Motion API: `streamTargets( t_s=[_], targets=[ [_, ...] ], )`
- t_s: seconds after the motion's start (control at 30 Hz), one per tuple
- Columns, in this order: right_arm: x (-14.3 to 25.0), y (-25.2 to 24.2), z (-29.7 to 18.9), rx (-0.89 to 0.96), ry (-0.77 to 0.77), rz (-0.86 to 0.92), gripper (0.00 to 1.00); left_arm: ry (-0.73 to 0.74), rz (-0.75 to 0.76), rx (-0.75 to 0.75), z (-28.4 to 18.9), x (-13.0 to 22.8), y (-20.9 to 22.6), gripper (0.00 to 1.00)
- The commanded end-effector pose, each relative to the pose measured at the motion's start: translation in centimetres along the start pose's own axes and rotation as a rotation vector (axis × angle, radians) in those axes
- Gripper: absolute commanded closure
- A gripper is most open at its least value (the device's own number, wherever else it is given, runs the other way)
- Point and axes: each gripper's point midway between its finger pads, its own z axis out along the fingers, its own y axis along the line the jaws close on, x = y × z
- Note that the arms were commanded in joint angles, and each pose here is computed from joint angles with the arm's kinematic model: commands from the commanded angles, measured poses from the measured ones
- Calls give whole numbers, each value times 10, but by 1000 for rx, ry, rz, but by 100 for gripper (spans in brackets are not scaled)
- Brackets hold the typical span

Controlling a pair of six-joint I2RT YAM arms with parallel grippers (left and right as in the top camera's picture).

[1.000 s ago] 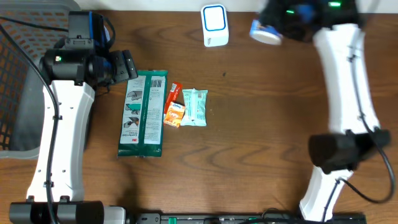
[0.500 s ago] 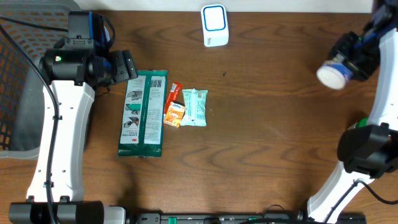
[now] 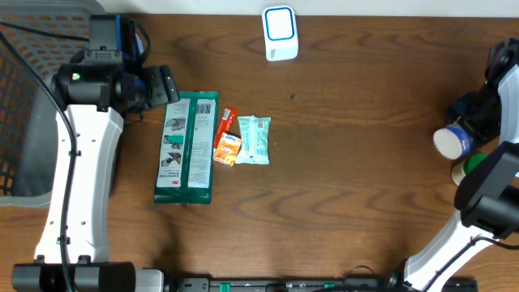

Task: Scan the item barcode
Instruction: 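Carry the tub to the right table edge and set it down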

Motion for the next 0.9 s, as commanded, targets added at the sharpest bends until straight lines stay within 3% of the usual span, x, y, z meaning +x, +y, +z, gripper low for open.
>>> streamTargets(
  t_s=[0.0,0.1,0.27,0.5,0.57,0.73,0.87],
  targets=[
    [-6,-11,16,43,-21,43,97,12,3,1,3,1,0,12],
    [-6,-10,23,40,-25,45,91,12,3,1,3,1,0,12],
    [-9,-8,31,32,-40,48,74,12,3,1,3,1,0,12],
    [-11,-4,51,21,-64,51,74,12,3,1,3,1,0,12],
    [-10,-4,51,23,-63,50,64,12,3,2,3,1,0,12],
    [-12,-4,50,19,-68,24,28,12,3,2,3,1,0,12],
    [-12,-1,49,6,-65,7,14,12,3,1,3,1,0,12]
  ],
)
